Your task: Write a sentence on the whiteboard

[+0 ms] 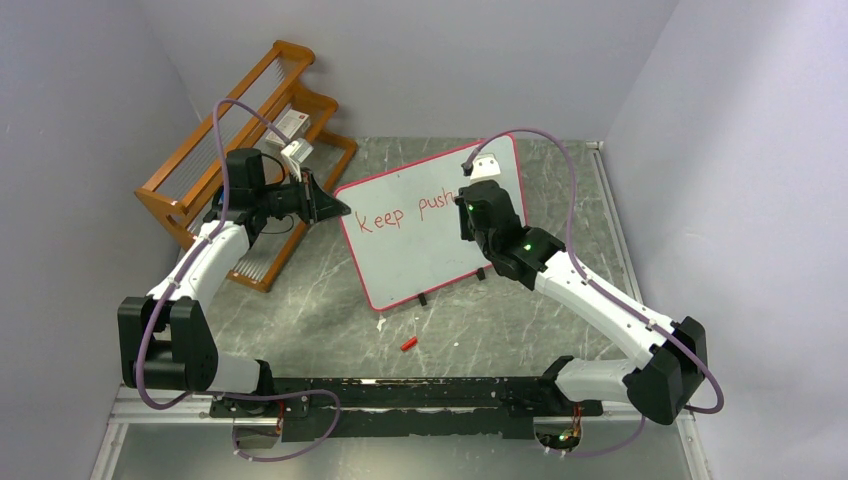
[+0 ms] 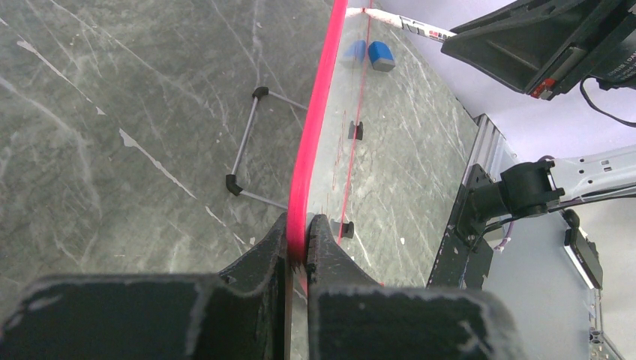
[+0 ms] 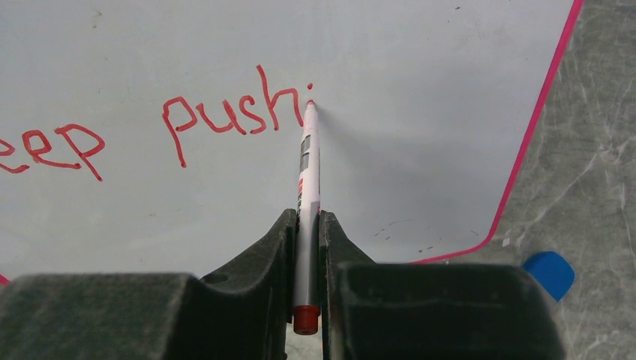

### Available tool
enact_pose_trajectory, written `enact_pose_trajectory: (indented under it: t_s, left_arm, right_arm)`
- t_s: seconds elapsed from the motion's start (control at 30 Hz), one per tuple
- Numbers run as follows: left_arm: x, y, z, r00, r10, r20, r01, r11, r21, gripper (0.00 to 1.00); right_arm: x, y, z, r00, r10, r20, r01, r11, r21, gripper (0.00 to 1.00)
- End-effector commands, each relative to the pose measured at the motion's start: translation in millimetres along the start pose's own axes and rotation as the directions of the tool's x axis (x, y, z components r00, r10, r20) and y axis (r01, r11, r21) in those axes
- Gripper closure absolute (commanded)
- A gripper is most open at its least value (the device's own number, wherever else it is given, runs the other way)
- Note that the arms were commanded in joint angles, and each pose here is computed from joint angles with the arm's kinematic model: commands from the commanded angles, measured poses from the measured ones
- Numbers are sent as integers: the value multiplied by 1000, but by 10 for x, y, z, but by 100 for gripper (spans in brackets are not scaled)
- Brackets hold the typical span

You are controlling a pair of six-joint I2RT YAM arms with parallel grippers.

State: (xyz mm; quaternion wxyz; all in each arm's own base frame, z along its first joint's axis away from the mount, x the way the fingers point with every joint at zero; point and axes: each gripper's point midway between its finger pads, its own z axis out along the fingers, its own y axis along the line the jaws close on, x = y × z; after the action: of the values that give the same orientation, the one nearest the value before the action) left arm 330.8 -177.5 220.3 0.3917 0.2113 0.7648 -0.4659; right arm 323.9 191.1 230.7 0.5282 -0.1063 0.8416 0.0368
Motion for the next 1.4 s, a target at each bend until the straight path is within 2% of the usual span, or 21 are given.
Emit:
enact_pose_trajectory:
  t_s: [0.0,0.97,1.37]
  left_arm:
    - [246,254,76,997,30,-68,-36,995,-92,95]
    - [253,257,76,997,28,-70,-34,995,-93,95]
    - [246,260,75,997,30,-69,-36,995,-95,95]
  right_arm:
    - [166,-21,38,999,-8,-54,8,1000,4,100]
    - [271,-31,5,997,-2,-81,2,1000,0,100]
    - [-40,-102,-112,1000,20,18,-21,1000,13,100]
